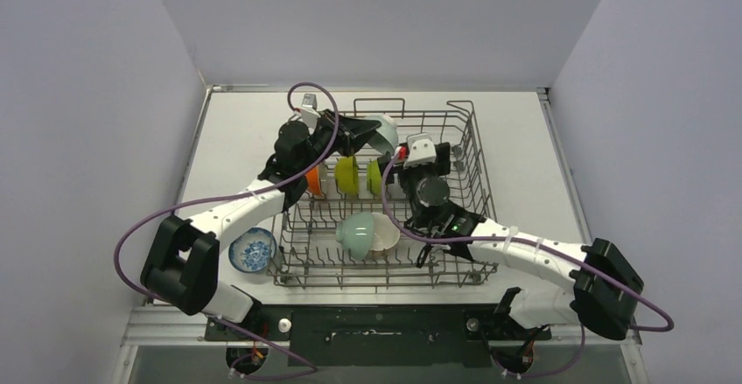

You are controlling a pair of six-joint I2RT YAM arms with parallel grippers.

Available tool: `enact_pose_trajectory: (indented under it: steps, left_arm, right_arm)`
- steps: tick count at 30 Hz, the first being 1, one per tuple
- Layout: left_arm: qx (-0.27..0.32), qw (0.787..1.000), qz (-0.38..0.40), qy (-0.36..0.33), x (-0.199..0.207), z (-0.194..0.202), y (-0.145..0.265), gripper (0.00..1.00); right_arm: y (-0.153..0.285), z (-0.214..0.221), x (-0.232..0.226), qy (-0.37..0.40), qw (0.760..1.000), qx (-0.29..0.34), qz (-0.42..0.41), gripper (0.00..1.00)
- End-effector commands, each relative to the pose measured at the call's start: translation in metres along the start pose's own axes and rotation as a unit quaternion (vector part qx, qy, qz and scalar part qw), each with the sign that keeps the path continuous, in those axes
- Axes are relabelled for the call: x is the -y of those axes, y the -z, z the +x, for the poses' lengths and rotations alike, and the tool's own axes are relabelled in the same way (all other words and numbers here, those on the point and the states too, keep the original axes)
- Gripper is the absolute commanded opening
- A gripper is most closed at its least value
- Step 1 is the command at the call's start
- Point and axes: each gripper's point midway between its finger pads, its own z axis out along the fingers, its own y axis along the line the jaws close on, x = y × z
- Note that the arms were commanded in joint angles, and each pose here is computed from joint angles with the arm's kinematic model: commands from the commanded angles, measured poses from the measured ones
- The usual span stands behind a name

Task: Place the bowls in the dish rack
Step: Turn the bowl upside down on the dish rack.

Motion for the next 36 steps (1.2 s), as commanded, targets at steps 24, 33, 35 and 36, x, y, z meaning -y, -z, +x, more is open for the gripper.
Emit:
enact_pose_trajectory:
  steps: [24, 33, 35, 36]
  left_arm:
    - [-0.217, 0.955, 0.109, -0.168, 0.03, 0.092, -0.076, 0.0]
    - [-0.286, 0.936, 0.143, -0.145, 0.008, 0.131, -0.106, 0.0]
    - [-0.295, 0.934, 0.14, -0.144, -0.001, 0.136, -0.112, 0.0]
    - [-0.297, 0.934, 0.136, -0.143, -0.006, 0.137, -0.114, 0.0]
  right_arm:
    - [0.028, -0.109, 0.075, -0.243, 0.941, 0.075, -0.221, 0.9]
    - [0.036, -0.114, 0.081, -0.241, 0.942, 0.08, -0.219, 0.9]
    - [0.036, -0.115, 0.082, -0.238, 0.943, 0.081, -0.218, 0.9]
    - [0.036, -0.115, 0.083, -0.237, 0.943, 0.081, -0.218, 0.9]
